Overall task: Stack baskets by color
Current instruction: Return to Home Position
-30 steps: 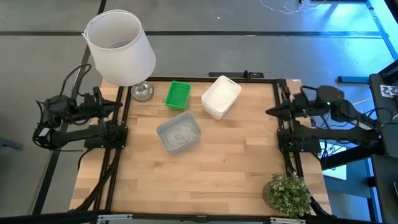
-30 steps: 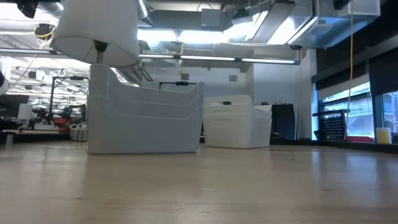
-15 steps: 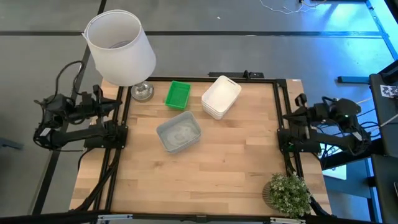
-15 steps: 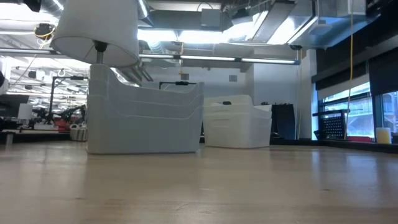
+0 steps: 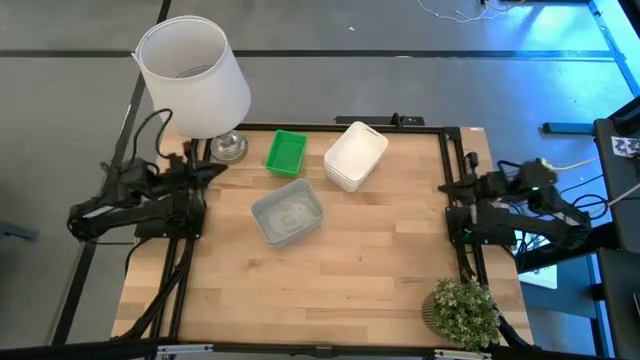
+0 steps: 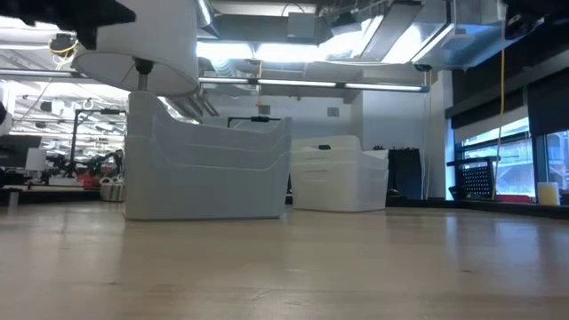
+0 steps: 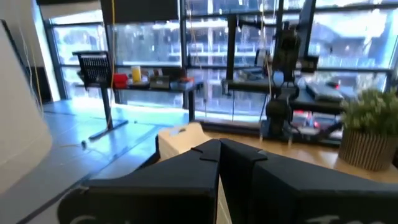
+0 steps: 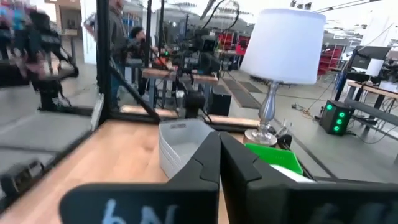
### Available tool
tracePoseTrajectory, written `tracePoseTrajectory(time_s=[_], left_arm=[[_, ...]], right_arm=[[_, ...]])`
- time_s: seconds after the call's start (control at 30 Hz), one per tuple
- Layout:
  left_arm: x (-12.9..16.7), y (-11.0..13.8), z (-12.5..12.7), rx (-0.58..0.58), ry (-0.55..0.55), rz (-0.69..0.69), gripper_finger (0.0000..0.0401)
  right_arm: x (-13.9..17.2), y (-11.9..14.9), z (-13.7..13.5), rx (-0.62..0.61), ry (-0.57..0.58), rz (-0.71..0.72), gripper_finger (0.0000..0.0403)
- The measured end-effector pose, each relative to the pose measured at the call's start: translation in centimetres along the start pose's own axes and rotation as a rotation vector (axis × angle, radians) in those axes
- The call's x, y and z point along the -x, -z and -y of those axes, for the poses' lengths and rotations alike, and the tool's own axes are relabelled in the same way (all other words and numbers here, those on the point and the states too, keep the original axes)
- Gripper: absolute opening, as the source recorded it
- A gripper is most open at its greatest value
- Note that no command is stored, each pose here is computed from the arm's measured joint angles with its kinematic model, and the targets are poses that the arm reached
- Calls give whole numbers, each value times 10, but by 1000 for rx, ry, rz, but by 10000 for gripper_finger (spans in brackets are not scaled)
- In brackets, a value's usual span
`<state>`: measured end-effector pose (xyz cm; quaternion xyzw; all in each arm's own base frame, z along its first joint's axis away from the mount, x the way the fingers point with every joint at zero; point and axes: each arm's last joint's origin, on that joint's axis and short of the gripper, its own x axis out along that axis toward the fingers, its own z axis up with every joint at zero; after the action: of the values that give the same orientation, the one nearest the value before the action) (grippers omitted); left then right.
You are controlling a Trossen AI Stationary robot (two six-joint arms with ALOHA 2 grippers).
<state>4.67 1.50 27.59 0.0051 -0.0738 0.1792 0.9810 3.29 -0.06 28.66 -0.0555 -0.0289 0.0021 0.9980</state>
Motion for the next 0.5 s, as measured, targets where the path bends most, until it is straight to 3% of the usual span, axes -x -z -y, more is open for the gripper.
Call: tracePoseTrajectory(time_s=[0.27,0.5], left_arm=[[-22,44,3,44,9,64,0],[-29,77,4,49,-3,39,0]], right_arm=[[-30,46,2,63,0,-13,0],[-41,67,2,60,-6,-5,0]])
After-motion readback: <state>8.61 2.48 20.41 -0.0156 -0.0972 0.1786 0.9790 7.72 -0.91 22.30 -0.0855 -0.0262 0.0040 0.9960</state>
